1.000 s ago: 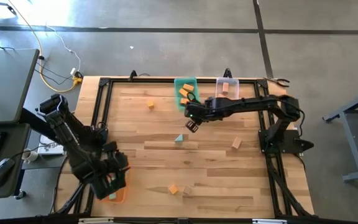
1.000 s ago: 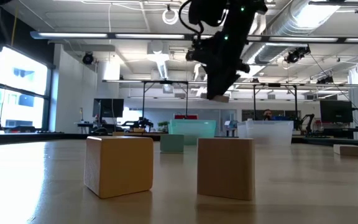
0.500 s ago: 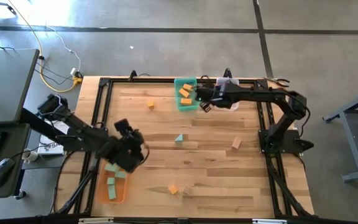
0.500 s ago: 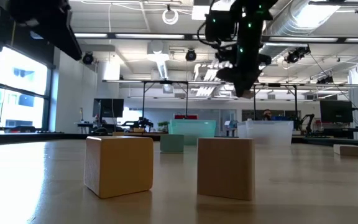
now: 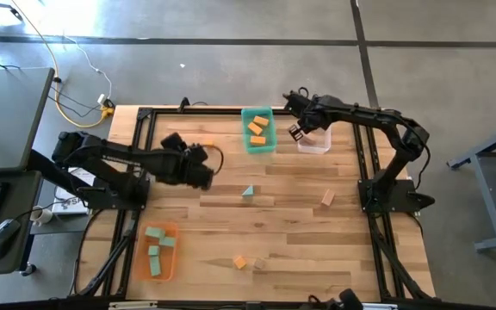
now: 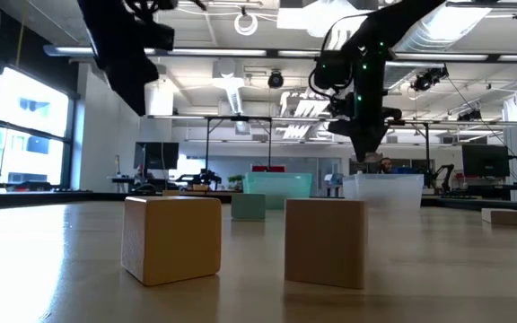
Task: Sort & place blocks by color
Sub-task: Put the brown block into the transparent bin
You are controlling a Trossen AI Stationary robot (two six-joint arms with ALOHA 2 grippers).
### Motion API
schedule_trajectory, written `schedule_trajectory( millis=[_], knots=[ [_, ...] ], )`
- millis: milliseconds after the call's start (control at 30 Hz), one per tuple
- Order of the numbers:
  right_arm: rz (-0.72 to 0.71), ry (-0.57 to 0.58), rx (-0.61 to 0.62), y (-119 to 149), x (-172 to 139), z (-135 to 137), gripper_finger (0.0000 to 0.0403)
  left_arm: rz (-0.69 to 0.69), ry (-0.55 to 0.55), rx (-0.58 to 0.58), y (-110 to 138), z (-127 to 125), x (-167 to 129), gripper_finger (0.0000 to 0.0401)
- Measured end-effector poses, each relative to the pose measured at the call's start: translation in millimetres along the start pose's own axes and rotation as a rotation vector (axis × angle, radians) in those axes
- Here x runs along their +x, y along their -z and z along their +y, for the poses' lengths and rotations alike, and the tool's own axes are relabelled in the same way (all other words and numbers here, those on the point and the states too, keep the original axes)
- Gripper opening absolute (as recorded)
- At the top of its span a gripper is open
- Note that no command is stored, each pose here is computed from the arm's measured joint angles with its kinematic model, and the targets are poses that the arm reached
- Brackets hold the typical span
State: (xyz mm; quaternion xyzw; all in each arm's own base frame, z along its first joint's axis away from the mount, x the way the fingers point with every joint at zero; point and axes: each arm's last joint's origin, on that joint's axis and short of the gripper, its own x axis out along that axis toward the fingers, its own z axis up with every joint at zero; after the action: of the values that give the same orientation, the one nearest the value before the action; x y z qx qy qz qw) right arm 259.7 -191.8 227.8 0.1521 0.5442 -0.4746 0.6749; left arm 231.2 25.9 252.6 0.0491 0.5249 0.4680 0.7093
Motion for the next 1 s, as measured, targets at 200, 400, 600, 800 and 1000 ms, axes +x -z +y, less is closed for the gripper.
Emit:
schedule_trajectory(
  millis=[200,400,600,800,1000],
  knots=[
    [0.056,-0.063,0.042,-4.2,11.4,-21.5,0.0095,0.035,0.006,-0.056,-18.7,19.0,26.9,0.0211],
    [0.118,-0.102,0.026,-6.1,29.0,-32.5,0.0095,0.038,0.191,-0.086,-38.9,36.7,52.9,0.0211],
    [0.173,-0.19,0.006,-6.9,45.7,-34.8,0.0095,0.006,0.362,-0.14,-51.6,58.7,75.2,0.0211],
    [0.204,-0.212,-0.035,-6.6,58.2,-32.9,0.0095,0.042,0.4,-0.169,-51.1,76.7,94.2,0.0211],
    [0.216,-0.235,-0.032,-6.4,61.4,-32.5,0.0098,0.101,0.442,-0.198,-50.0,80.9,113.5,0.0211]
  ],
)
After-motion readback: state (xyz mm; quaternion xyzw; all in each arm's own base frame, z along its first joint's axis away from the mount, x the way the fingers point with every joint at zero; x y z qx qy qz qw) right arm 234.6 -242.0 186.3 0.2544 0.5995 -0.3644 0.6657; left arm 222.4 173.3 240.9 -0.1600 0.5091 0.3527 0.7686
